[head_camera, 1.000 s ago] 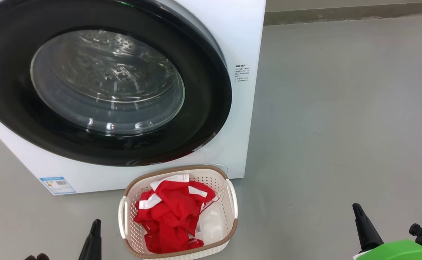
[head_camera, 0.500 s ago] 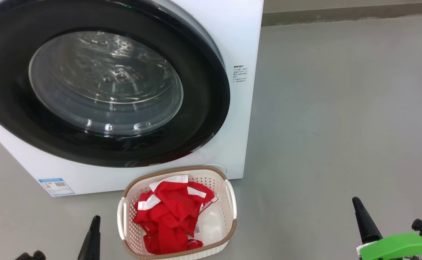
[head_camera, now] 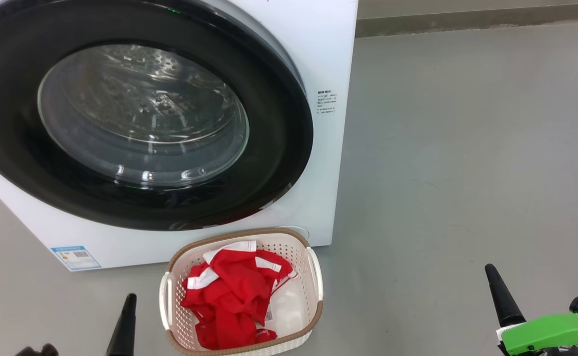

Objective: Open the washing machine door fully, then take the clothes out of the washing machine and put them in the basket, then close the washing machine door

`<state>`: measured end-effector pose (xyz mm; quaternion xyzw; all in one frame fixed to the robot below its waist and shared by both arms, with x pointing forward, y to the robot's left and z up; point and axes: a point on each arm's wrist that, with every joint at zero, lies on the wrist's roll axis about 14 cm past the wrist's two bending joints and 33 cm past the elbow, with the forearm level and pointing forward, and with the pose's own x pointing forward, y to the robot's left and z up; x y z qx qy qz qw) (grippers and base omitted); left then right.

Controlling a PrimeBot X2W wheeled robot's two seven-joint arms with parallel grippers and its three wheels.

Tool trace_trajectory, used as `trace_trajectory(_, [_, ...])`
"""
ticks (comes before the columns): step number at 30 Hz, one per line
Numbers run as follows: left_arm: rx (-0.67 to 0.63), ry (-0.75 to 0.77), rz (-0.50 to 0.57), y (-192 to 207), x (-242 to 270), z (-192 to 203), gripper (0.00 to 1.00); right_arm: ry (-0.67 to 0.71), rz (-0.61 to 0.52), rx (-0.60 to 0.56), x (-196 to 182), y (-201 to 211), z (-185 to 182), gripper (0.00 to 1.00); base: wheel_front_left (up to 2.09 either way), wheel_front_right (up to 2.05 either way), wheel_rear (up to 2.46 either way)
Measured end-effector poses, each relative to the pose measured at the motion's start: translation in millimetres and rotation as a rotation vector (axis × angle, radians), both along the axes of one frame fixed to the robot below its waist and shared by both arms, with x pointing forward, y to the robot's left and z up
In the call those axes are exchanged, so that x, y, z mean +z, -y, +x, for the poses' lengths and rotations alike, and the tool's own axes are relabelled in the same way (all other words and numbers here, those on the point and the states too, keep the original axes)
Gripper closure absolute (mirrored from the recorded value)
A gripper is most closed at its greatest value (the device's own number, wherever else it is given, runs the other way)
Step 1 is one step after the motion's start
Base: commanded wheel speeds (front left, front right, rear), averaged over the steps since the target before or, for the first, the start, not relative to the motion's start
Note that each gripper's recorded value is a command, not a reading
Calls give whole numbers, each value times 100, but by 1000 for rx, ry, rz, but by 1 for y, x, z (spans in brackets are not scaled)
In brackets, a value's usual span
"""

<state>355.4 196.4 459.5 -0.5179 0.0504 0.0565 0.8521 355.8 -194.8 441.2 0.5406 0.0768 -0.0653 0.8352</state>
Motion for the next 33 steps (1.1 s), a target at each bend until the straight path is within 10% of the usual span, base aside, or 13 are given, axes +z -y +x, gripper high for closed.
trace_trajectory(33, [-8, 45, -341, 7, 15, 16, 100, 76, 292, -56, 24, 11, 12, 100, 0, 0, 0])
